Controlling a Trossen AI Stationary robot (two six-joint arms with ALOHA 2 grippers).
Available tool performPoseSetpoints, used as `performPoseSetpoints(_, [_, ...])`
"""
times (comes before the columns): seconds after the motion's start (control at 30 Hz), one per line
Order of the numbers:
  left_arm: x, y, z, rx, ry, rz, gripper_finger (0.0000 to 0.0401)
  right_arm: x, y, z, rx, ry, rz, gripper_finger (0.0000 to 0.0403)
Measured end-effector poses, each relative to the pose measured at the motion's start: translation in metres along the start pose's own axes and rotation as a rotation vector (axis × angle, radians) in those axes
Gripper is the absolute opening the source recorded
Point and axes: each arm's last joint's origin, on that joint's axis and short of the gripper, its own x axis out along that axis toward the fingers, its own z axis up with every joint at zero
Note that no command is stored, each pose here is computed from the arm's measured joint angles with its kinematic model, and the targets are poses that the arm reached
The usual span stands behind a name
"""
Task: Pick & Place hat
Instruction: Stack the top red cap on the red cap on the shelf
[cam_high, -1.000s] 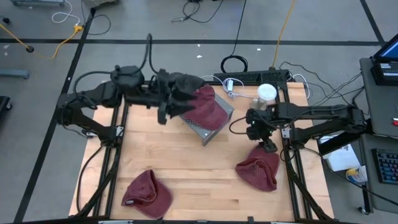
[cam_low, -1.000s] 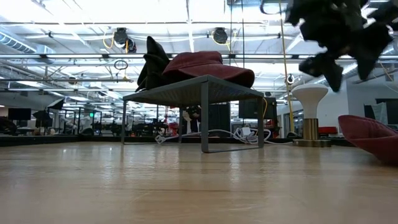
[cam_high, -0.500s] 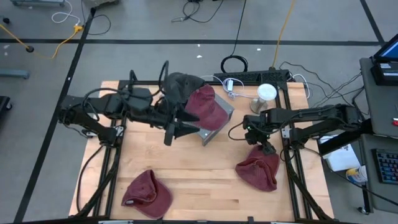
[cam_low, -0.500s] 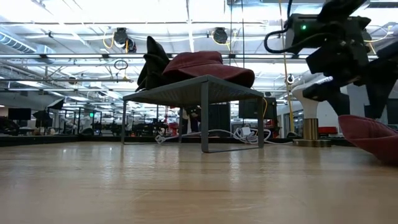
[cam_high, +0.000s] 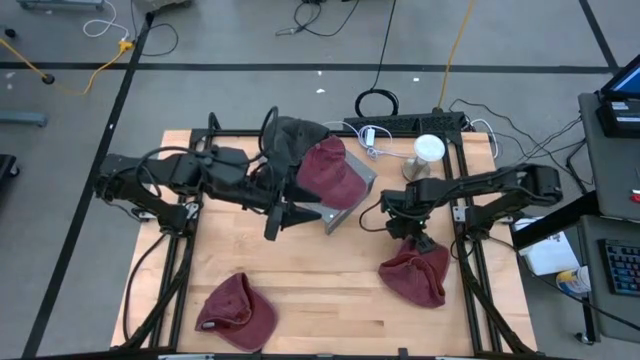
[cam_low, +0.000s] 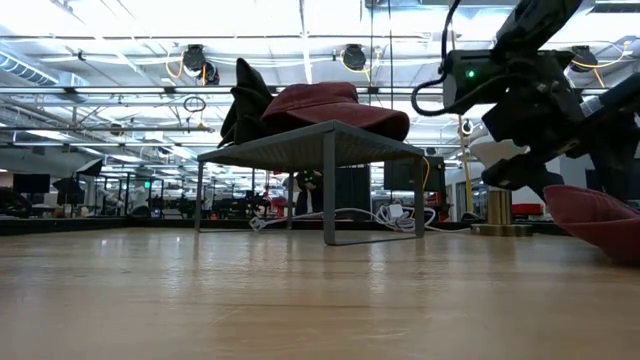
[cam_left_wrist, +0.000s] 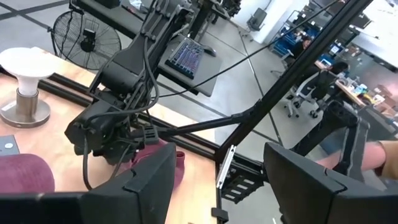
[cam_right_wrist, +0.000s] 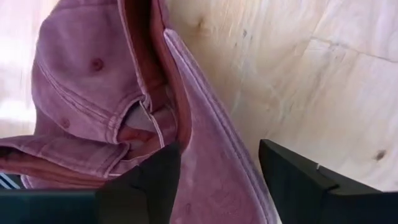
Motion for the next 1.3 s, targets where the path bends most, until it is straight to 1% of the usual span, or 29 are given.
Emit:
performPoseSetpoints(0.1, [0.000,0.000,-0.001,-0.017,0.007,0.005,0.0248,0.004,-0.001,0.001,-0.003,0.019,0.008,0.0171])
performPoseSetpoints(0.17, [0.000,0.001,-0.002,-0.017,0.023,0.014,0.0248,0.005,-0.002,0.001,-0.010,0.026,0.011,0.0127])
performPoseSetpoints(0.27, [0.000,0.003,-0.005,-0.016,0.049,0.027,0.0248,0.005,-0.002,0.000,0.005,0.030,0.013,0.0047])
performPoseSetpoints(0.3, [0.000,0.003,-0.005,-0.016,0.060,0.026,0.0248,0.005,-0.001,0.000,0.021,0.028,0.016,0.0025])
performPoseSetpoints(0.33, [0.000,0.003,-0.006,-0.016,0.074,0.020,0.0248,0.004,-0.001,0.000,0.030,0.027,0.019,0.0015])
performPoseSetpoints(0.5, [-0.001,0.002,-0.008,-0.020,0.109,-0.028,0.0248,-0.008,0.009,0.001,0.078,0.001,-0.003,0.0009])
performPoseSetpoints(0.6, [-0.001,0.002,-0.008,-0.067,0.118,-0.021,0.0248,-0.024,0.022,0.003,0.113,-0.005,-0.016,0.0007])
performPoseSetpoints(0.67, [-0.001,0.004,-0.008,-0.093,0.120,-0.013,0.0248,-0.038,0.034,0.004,0.129,0.009,-0.039,0.0006])
performPoseSetpoints(0.83, [-0.001,0.007,-0.006,-0.125,0.117,-0.011,0.0248,-0.080,0.071,0.009,0.123,-0.003,-0.155,0.0006])
performPoseSetpoints(0.93, [-0.001,0.010,-0.004,-0.182,0.146,-0.051,0.0248,-0.108,0.096,0.014,0.124,-0.071,-0.241,0.0006])
performPoseSetpoints(1.03, [-0.001,0.016,-0.001,-0.267,0.187,-0.087,0.0248,-0.133,0.121,0.016,0.117,-0.140,-0.335,0.0006])
performPoseSetpoints(1.17, [-0.002,0.025,0.004,-0.383,0.197,-0.076,0.0248,-0.162,0.149,0.019,0.098,-0.252,-0.448,0.0006])
performPoseSetpoints(1.3, [-0.002,0.033,0.008,-0.461,0.179,-0.053,0.0248,-0.183,0.171,0.022,0.038,-0.362,-0.543,0.0006])
